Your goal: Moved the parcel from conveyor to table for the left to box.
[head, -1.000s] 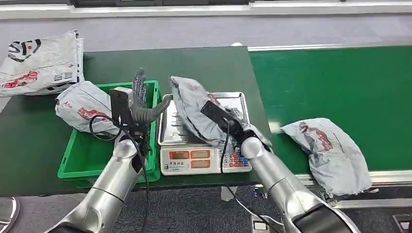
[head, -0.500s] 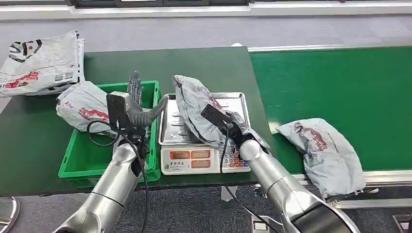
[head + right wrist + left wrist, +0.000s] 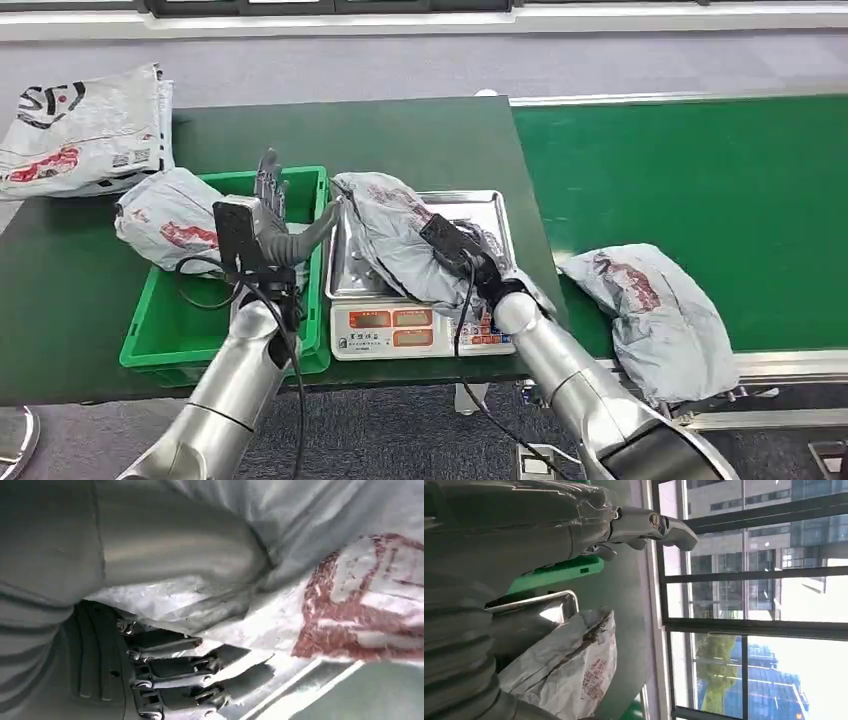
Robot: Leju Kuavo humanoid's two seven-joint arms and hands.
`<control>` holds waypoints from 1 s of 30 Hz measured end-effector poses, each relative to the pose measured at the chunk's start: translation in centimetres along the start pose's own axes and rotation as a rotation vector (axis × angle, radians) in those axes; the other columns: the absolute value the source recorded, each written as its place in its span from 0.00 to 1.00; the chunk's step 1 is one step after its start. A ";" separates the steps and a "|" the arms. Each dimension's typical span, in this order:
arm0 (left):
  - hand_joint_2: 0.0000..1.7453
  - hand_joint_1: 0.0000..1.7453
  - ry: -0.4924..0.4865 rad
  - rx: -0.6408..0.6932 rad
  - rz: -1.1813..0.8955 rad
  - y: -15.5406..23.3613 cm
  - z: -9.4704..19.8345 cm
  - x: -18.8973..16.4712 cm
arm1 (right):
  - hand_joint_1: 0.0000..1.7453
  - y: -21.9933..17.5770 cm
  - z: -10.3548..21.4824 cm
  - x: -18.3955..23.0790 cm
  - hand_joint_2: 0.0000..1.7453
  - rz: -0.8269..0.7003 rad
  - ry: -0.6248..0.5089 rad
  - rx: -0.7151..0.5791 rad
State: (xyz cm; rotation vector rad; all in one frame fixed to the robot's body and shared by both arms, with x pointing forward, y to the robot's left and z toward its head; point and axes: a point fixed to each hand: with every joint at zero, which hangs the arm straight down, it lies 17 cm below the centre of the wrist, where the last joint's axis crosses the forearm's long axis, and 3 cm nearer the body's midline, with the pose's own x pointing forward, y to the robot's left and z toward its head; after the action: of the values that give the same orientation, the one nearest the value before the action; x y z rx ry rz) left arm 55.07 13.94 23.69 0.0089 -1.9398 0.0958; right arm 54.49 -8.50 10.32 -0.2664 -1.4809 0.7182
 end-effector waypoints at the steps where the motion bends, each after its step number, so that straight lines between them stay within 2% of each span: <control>1: 1.00 0.00 -0.011 0.003 -0.011 0.1 0.0 0.2 | 0.00 -0.2 0.2 0.5 1.00 -0.030 -0.034 -0.017; 6: 1.00 0.00 -0.042 -0.008 -0.056 -0.7 -0.4 1.2 | 0.00 -2.6 1.3 3.4 1.00 -0.232 -0.189 -0.132; 7: 1.00 0.00 -0.041 -0.011 -0.062 -1.1 -0.6 1.5 | 0.00 -3.7 1.4 4.2 0.00 -0.268 -0.215 -0.166; 16: 1.00 0.00 -0.075 -0.034 -0.078 -3.5 -1.8 3.2 | 0.00 -8.8 3.1 8.3 0.00 -0.403 -0.354 -0.314; 19: 1.00 0.00 -0.080 -0.040 -0.087 -4.0 -1.8 3.4 | 0.00 -9.6 3.7 8.7 0.00 -0.433 -0.380 -0.337; 23: 1.00 0.00 -0.082 -0.076 -0.142 -5.2 -1.8 3.3 | 0.00 -12.3 5.0 9.2 0.00 -0.486 -0.440 -0.434; 26: 1.00 0.00 -0.044 -0.148 -0.194 -6.9 -1.7 2.5 | 0.00 -13.8 5.7 8.8 0.00 -0.450 -0.442 -0.513; 30: 1.00 0.00 0.066 -0.361 -0.424 -10.7 0.0 -1.6 | 0.00 -16.9 6.7 6.7 0.00 -0.318 -0.371 -0.692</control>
State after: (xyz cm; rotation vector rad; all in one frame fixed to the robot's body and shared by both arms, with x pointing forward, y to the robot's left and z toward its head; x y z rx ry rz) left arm 56.19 3.17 22.91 0.1736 -1.8248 -0.5284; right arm 52.18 -19.33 26.21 -0.4217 -2.0425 -0.0303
